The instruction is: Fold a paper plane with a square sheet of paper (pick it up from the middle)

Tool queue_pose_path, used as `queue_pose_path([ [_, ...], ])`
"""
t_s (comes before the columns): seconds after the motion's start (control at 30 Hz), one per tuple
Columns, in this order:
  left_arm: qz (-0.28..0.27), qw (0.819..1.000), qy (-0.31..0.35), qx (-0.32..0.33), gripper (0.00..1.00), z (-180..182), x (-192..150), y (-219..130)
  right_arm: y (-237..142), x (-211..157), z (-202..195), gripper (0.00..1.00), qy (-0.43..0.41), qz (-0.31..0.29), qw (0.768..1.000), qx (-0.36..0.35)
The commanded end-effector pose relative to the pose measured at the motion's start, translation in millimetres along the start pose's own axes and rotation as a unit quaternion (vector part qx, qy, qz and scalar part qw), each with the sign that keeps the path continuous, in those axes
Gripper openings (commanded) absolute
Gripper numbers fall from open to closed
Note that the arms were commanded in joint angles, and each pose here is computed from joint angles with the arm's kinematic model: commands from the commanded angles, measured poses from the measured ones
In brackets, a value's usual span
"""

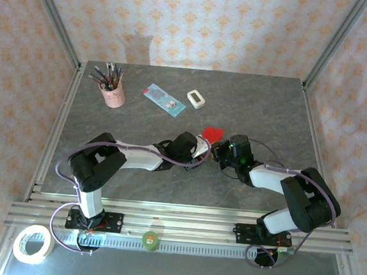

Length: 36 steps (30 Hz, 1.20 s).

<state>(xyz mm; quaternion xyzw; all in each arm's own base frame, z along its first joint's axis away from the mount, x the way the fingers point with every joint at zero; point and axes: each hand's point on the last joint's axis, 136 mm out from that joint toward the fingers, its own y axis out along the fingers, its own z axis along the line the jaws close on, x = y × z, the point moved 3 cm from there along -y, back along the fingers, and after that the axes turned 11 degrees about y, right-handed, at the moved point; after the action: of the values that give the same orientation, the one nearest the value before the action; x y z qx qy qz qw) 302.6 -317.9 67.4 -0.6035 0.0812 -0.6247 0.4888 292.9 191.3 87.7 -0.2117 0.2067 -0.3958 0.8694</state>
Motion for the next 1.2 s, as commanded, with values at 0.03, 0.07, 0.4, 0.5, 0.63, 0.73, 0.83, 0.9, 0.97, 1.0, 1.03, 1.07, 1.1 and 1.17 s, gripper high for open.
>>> queue_pose_path([
  [0.03, -0.026, 1.0, 0.012, 0.011, 0.41, 4.0, 10.9, 2.1, -3.7, 0.1, 0.7, 0.02, 0.006, 0.002, 1.0, 0.009],
  [0.07, -0.026, 1.0, 0.011, 0.01, 0.38, 3.9, 10.0, 2.5, -3.7, 0.2, 0.9, 0.02, 0.006, 0.002, 1.0, 0.009],
  [0.4, -0.026, 0.999, 0.012, 0.023, 0.25, 6.7, 6.2, 1.2, -5.3, 0.8, 2.9, 0.03, 0.01, 0.006, 1.0, 0.013],
  [0.5, -0.031, 0.999, 0.009, 0.02, 0.18, 7.4, 6.0, 0.2, -7.2, 2.9, 2.6, 0.07, 0.016, 0.004, 1.0, 0.011],
  [0.63, -0.041, 0.999, 0.001, 0.009, 0.1, 8.0, 8.1, -2.5, -13.0, 7.4, 2.7, 0.23, 0.025, 0.0, 1.0, 0.014],
  [0.73, -0.051, 0.999, -0.014, -0.003, 0.05, 9.3, 9.4, -4.8, -19.3, 13.2, 1.9, 0.41, 0.028, -0.012, 0.999, 0.017],
  [0.83, -0.061, 0.997, -0.036, -0.019, 0.02, 9.9, 9.4, -5.7, -25.7, 20.8, -0.2, 0.56, 0.024, -0.027, 0.999, 0.018],
  [0.9, -0.069, 0.996, -0.053, -0.034, 0.01, 8.0, 9.4, -5.6, -30.3, 26.1, -1.9, 0.61, 0.018, -0.038, 0.999, 0.018],
  [0.97, -0.077, 0.993, -0.07, -0.049, 0.0, 5.3, 9.7, -5.6, -34.6, 32.1, -1.9, 0.64, 0.011, -0.052, 0.998, 0.017],
  [1.0, -0.08, 0.992, -0.077, -0.053, 0.0, 4.2, 10.2, -5.5, -36.5, 33.4, -1.4, 0.65, 0.005, -0.057, 0.998, 0.017],
  [1.03, -0.081, 0.991, -0.086, -0.058, 0.0, 3.6, 10.0, -4.8, -37.9, 34.8, -0.2, 0.66, -0.001, -0.061, 0.998, 0.017],
  [1.07, -0.082, 0.99, -0.095, -0.064, 0.0, 3.1, 9.9, -4.3, -39.0, 36.3, 0.1, 0.67, -0.006, -0.066, 0.998, 0.014],
  [1.1, -0.084, 0.988, -0.105, -0.075, 0.0, 1.6, 11.5, -4.4, -39.8, 37.3, 0.7, 0.67, -0.013, -0.07, 0.997, 0.012],
  [1.17, -0.085, 0.984, -0.128, -0.088, 0.0, 1.8, 13.1, -4.5, -40.1, 38.1, 3.0, 0.69, -0.025, -0.072, 0.997, 0.01],
])
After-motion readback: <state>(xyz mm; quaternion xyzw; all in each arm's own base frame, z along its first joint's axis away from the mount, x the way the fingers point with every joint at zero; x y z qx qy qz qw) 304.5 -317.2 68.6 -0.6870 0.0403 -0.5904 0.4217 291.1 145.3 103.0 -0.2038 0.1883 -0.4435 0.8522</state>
